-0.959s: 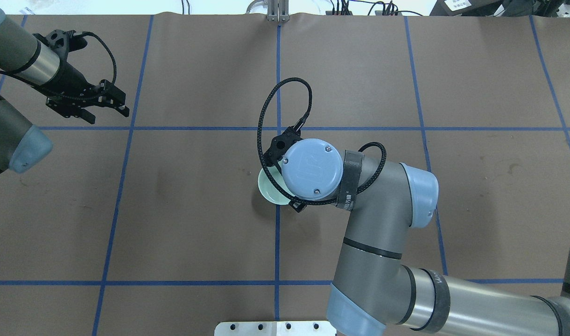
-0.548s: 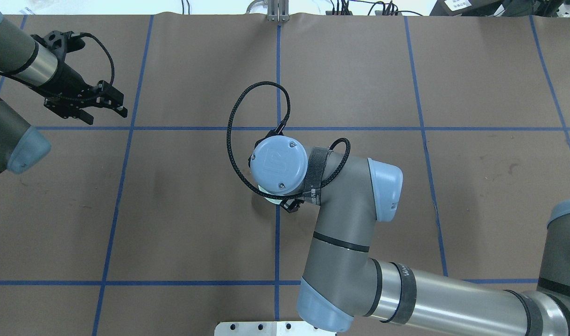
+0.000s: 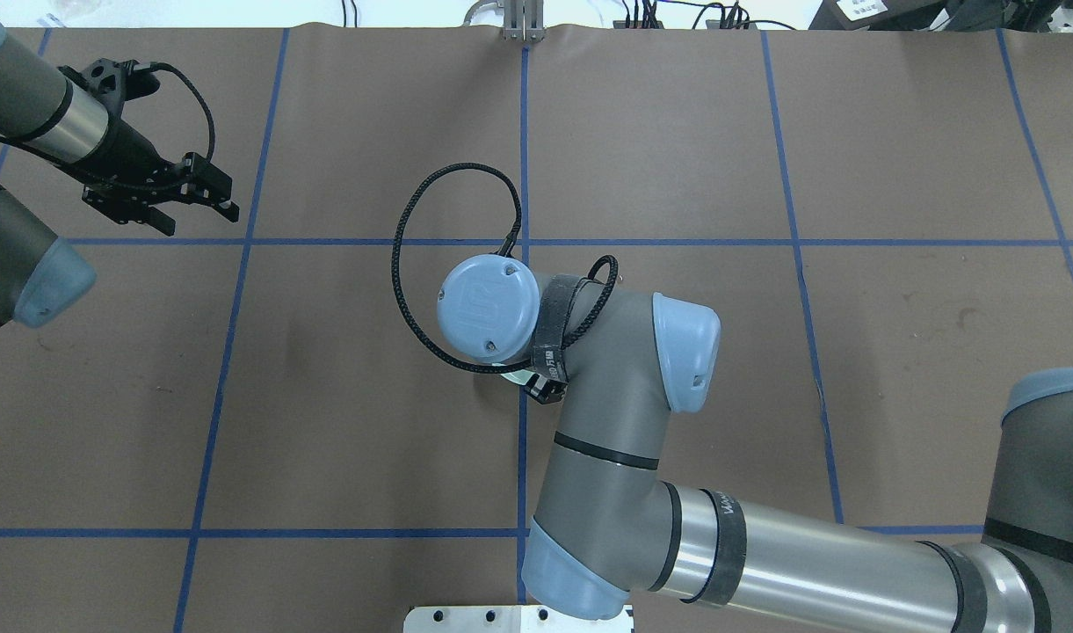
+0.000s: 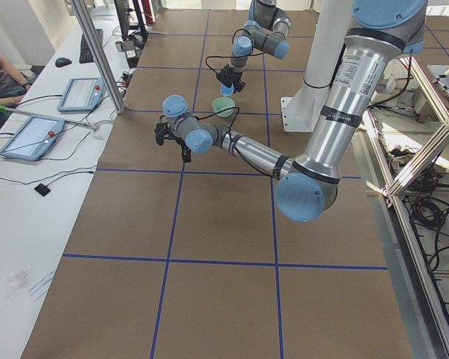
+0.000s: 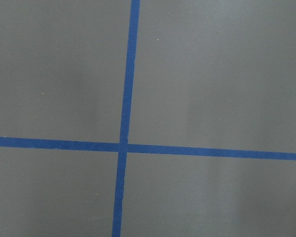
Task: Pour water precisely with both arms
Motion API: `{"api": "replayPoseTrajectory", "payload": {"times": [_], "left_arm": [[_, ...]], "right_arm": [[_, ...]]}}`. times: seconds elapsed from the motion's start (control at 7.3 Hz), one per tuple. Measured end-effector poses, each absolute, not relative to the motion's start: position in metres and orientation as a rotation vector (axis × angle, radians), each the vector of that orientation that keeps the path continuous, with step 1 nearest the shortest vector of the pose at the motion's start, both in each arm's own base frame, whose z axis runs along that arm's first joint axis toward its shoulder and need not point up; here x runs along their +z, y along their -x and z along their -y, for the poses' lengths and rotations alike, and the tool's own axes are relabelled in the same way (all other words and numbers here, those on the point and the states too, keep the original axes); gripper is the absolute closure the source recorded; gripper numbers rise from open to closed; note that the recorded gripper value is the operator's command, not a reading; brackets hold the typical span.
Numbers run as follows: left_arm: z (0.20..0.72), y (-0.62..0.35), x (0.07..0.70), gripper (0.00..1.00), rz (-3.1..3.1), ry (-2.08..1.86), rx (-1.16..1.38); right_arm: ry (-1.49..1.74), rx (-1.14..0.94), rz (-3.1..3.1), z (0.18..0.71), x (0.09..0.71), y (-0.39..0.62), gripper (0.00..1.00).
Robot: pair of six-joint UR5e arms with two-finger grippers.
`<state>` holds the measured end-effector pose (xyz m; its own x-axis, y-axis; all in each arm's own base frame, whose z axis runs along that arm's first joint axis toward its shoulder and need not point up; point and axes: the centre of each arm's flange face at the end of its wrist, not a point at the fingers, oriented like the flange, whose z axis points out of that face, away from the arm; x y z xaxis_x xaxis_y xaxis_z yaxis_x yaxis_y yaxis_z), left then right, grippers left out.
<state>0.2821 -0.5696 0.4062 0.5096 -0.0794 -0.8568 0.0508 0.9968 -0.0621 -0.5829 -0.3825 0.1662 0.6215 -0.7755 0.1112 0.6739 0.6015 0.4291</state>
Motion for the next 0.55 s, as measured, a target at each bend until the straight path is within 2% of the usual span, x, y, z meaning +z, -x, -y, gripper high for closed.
{"api": "replayPoseTrajectory", "payload": {"times": [0.55], "left_arm": [[0.5697,-0.2814,0.4075,0.04,-1.033,0.03,-0.079]], "right_arm": [[-0.348,-0.907,0.192,0.3872,0.1593,0.596,1.0]]}}
